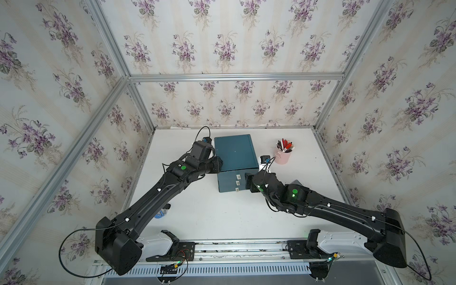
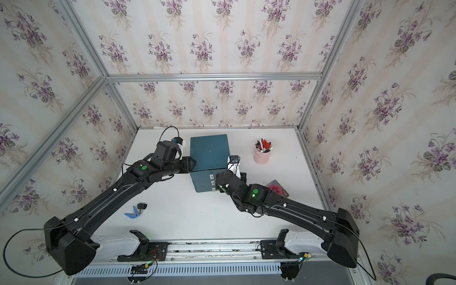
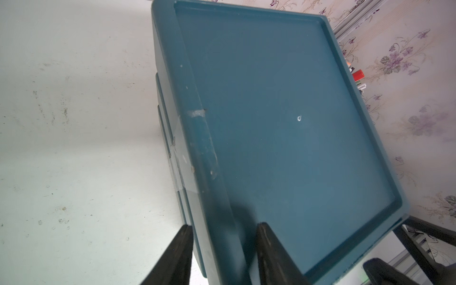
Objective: Take the seed bags out of the drawer
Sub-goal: Close the drawer in the storage box, then open the drawer in the storage box.
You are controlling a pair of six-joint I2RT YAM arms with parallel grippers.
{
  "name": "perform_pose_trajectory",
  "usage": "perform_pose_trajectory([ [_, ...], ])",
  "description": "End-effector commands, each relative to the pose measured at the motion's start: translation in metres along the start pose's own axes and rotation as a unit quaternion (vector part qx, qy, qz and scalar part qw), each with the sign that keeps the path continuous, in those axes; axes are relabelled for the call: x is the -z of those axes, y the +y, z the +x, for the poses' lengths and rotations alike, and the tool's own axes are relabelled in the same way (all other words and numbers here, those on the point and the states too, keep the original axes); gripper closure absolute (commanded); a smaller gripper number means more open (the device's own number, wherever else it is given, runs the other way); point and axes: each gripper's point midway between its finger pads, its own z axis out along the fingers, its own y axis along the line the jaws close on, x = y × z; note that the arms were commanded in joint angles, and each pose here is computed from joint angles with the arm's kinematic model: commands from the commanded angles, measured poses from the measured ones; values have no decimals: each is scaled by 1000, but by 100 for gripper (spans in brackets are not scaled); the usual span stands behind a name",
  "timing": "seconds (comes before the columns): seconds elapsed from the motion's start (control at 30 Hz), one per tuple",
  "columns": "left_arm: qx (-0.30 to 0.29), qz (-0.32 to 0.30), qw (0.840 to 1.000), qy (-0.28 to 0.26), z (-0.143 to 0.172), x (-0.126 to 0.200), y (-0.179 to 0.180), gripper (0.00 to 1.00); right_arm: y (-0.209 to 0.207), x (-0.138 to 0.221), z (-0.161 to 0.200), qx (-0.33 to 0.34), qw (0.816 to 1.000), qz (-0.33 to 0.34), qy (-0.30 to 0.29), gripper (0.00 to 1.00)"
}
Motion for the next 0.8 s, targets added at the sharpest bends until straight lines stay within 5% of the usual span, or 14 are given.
perform_pose_trajectory([
  [0.0, -12, -55, 994, 95, 46, 3, 29, 51, 11, 11, 21, -39, 997, -55, 29, 20],
  [0.3, 23, -2, 998, 53, 25, 13, 13, 40, 44, 12, 58, -178, 960, -210, 58, 36],
  [0.77, 45, 33, 997, 49, 26, 24, 3, 27, 39, -34, 66, -272, 938, -210, 47, 49],
])
